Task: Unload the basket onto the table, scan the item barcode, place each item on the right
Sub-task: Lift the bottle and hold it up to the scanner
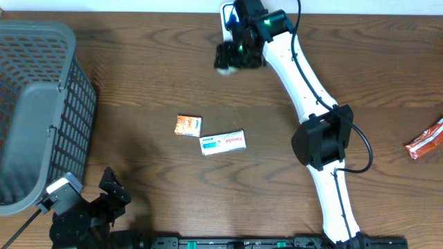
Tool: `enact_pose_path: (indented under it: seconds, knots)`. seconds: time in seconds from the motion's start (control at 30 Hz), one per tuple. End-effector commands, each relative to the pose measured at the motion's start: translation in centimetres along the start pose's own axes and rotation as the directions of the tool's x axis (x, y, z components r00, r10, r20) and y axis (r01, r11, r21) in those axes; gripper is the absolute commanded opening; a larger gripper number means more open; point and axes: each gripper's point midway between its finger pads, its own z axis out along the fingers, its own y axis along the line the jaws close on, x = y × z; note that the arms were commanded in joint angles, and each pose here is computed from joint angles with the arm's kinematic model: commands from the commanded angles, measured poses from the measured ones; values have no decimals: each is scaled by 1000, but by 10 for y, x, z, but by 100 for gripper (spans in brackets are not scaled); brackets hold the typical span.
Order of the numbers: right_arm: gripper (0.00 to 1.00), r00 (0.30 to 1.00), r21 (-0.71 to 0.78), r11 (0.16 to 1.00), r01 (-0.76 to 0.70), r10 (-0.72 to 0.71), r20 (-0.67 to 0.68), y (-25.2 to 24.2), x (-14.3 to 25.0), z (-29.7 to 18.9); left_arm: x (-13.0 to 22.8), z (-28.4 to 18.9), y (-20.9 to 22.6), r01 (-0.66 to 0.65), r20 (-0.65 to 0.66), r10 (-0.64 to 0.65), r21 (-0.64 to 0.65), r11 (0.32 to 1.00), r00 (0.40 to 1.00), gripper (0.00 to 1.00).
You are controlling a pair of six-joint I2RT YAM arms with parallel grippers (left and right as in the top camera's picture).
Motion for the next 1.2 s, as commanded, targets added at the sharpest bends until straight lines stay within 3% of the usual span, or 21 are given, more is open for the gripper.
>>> enact_pose_path:
  seconds: [0.0, 0.17, 0.5, 0.77, 1.17]
  knots:
    - [56, 973, 147, 989, 1, -35, 228, -18, -50, -30, 0, 0, 2, 11, 4, -11, -12, 1000, 1000, 87]
    - [48, 874, 305, 951, -46, -109, 473, -29, -105, -54, 0, 0, 2, 11, 4, -11, -12, 1000, 1000, 87]
    - [53, 710, 347, 929, -126, -160, 686, -40, -162, -45, -1, 0, 2, 11, 4, -11, -11, 1000, 1000, 87]
    - [57, 653, 439, 893, -102, -272, 706, -52, -174, 11, 0, 0, 2, 11, 4, -11, -12, 1000, 1000, 87]
    - [55, 630, 581, 806, -116, -392, 670, -57, -173, 12, 0, 0, 2, 11, 4, -11, -12, 1000, 1000, 87]
